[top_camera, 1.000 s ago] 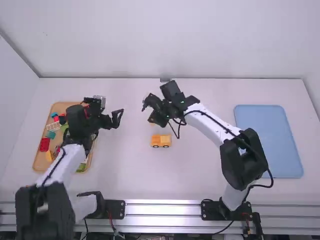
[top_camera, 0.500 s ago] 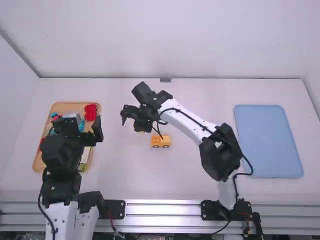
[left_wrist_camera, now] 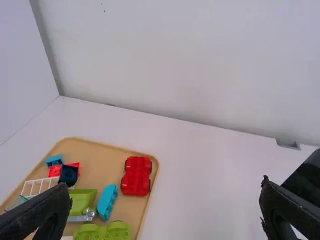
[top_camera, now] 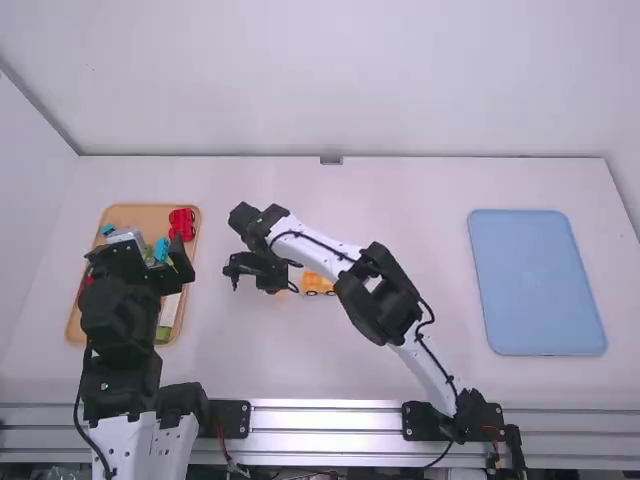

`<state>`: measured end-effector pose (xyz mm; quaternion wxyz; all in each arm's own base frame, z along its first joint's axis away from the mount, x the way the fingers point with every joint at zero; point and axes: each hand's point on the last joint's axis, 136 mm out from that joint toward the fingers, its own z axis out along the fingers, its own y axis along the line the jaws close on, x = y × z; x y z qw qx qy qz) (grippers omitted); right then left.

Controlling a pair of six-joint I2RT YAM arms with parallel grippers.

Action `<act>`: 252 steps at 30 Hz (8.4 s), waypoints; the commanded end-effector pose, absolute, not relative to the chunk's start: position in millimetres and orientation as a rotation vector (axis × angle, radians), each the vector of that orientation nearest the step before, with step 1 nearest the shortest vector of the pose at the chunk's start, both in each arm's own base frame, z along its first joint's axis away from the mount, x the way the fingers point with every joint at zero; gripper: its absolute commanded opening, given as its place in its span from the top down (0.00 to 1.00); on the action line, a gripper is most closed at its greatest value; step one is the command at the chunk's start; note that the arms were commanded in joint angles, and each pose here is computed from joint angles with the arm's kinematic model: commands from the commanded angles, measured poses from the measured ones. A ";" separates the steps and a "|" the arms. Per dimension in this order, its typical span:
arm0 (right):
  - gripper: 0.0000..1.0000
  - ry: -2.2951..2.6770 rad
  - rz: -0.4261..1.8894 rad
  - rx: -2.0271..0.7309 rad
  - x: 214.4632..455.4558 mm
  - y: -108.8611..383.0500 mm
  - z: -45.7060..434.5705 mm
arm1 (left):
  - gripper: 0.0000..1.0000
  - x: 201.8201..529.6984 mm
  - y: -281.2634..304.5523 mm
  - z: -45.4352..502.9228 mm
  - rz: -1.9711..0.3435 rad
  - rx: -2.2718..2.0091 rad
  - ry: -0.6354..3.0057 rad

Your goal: Assemble lego blocks to make yellow taxi

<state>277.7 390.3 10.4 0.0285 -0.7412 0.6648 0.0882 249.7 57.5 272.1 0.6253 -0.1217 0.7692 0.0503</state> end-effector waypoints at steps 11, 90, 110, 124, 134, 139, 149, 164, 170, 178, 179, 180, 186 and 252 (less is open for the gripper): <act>0.81 2.032 0.241 -2.256 290.3 395.9 11.1 | 0.01 249.8 58.3 263.7 0.118 -0.290 1.779; 0.01 2.034 0.295 -0.513 410.1 120.9 166.8 | 0.07 312.6 -104.9 11.2 -0.252 1.910 2.441; 0.01 2.041 0.301 -0.505 410.4 116.2 165.6 | 0.41 308.5 -113.1 -20.1 -0.272 1.719 2.497; 0.02 2.034 0.297 -0.510 411.0 116.5 166.7 | 0.72 309.7 -114.4 -20.7 -0.280 1.247 2.795; 0.01 2.012 0.292 -0.506 413.8 116.6 171.3 | 0.93 320.0 -116.8 -20.1 -0.308 0.327 3.057; 0.01 2.014 0.293 -0.507 413.6 116.7 171.0 | 0.98 319.1 -113.4 -20.4 -0.308 -0.068 3.105; 0.01 2.016 0.293 -0.507 413.3 116.5 170.5 | 0.98 319.7 -97.7 -22.9 -0.172 -1.058 2.955; 0.02 2.030 0.291 -0.499 412.7 113.5 167.6 | 0.88 312.7 -115.8 -20.3 -0.225 -2.446 2.197; 0.02 2.030 0.289 -0.499 412.8 113.0 167.5 | 0.08 323.6 -115.9 -20.1 -0.275 -2.385 2.203; 0.01 2.024 0.289 -0.499 413.5 113.3 168.8 | 0.01 331.0 -113.2 2.9 -0.320 -2.212 2.374; 0.01 2.023 0.289 -0.498 413.6 113.2 168.9 | 0.01 329.8 -112.9 8.4 -0.301 -2.196 2.395; 0.01 2.023 0.288 -0.499 413.6 113.2 168.9 | 0.01 329.6 -110.7 15.8 -0.277 -2.172 2.413; 0.01 2.023 0.288 -0.497 413.7 112.8 169.1 | 0.01 334.6 -95.5 68.6 -0.123 -1.869 2.601; 0.01 1.275 0.974 -1.314 290.4 190.6 212.5 | 0.01 320.3 -104.6 18.0 -0.709 1.482 1.771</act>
